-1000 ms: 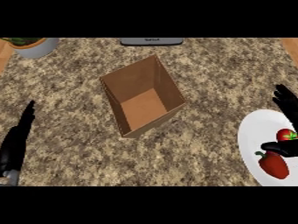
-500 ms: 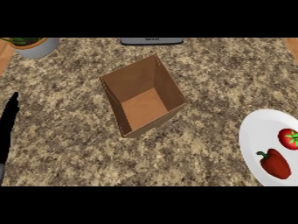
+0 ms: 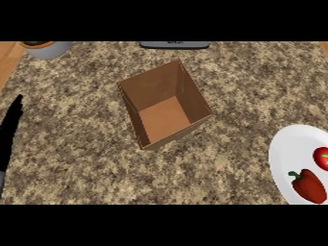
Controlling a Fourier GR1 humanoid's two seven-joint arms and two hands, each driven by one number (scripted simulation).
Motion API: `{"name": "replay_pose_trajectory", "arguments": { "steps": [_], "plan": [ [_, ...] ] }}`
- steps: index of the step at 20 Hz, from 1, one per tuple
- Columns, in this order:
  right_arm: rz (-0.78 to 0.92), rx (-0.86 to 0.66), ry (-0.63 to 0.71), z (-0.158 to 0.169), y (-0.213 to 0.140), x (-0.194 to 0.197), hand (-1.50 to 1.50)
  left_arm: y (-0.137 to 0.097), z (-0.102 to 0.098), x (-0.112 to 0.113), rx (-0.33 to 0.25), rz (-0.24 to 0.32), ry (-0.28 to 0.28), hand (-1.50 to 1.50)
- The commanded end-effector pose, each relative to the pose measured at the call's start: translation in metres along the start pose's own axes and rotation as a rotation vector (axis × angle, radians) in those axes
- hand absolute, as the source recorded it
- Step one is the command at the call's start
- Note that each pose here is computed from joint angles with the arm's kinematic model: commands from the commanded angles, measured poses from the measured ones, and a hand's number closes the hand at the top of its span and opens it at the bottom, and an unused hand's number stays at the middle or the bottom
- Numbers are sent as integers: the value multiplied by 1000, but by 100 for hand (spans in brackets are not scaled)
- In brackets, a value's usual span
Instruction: Pick the tomato from the plate and place it in the cardboard box
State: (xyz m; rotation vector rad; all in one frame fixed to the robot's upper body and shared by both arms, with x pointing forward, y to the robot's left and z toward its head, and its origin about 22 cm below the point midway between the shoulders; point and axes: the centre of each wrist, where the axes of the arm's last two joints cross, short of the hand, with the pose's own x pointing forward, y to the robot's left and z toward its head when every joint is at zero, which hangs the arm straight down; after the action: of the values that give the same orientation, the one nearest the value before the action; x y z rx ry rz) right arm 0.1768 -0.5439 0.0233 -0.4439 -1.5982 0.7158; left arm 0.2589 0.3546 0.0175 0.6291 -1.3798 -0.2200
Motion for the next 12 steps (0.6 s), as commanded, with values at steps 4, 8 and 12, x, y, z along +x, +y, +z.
{"name": "replay_pose_trajectory", "arguments": {
  "steps": [4, 8, 12],
  "plan": [
    [188, 279, 15, -30, -23, 9, -150, -2, 4, -10, -12, -18, -7, 0],
    [329, 403, 110, -57, -28, 19, -150, -6, -15, 9, 0, -8, -8, 0],
    [316, 501, 140, -77, -8, 18, -150, 0, -9, 6, 16, -24, 6, 0]
  ]
}}
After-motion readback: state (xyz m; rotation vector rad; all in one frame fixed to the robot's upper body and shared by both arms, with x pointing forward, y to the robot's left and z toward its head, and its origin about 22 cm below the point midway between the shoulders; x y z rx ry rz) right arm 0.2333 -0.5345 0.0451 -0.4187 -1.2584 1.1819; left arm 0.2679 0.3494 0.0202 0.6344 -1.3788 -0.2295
